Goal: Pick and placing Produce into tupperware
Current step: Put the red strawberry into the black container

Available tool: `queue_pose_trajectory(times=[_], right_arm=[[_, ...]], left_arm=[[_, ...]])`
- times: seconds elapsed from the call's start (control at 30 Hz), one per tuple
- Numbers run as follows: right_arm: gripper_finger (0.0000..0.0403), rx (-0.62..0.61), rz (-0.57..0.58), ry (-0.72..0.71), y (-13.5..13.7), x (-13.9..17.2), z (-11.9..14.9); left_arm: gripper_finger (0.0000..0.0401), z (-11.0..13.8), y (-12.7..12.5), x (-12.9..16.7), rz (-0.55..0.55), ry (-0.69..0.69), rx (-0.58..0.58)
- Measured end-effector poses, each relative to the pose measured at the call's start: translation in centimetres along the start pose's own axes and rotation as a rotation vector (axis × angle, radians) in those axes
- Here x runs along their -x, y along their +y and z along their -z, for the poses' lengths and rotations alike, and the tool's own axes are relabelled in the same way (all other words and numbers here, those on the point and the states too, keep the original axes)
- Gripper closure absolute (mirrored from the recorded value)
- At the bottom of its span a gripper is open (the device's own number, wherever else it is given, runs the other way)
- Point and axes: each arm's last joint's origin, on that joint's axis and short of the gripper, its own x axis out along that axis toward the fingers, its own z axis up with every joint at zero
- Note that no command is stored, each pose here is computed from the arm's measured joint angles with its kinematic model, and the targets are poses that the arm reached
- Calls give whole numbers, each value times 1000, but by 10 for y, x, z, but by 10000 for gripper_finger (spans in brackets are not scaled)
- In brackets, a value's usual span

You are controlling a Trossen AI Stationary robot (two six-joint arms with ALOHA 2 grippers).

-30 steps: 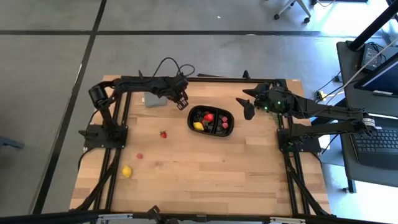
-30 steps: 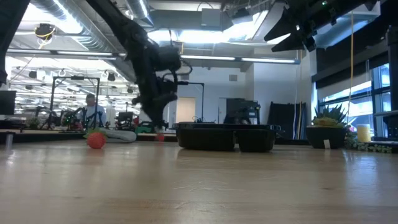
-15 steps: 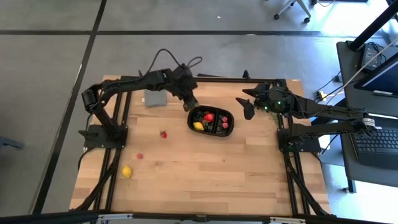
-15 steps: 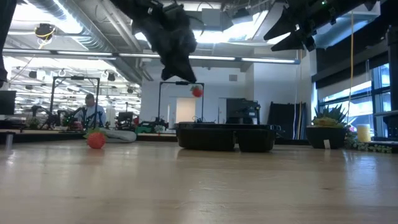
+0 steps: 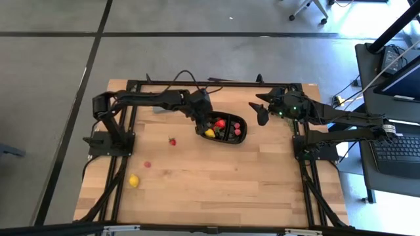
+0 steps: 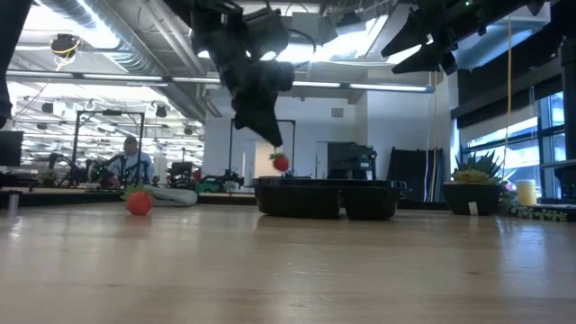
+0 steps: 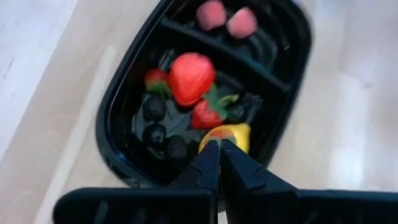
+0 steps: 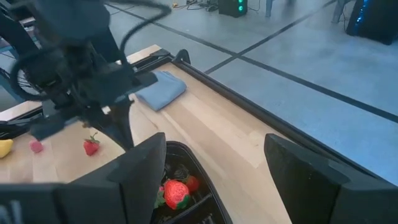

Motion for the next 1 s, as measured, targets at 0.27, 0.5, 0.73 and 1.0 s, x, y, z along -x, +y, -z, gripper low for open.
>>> queue_pose_trajectory(times=[0.27, 0.5, 0.73, 1.0], right_arm=[[127, -3, -2, -6, 0, 0, -1], [127, 0, -2, -6, 0, 0, -1], [127, 36, -1, -2, 0, 0, 0], [127, 72, 7, 24, -1, 0, 2]], left_arm=[[383, 0, 2, -10, -10, 4, 3], [360, -3, 2, -9, -8, -34, -2], [309, -3, 2, -9, -26, -31, 65], [188, -1, -9, -10, -9, -19, 171]])
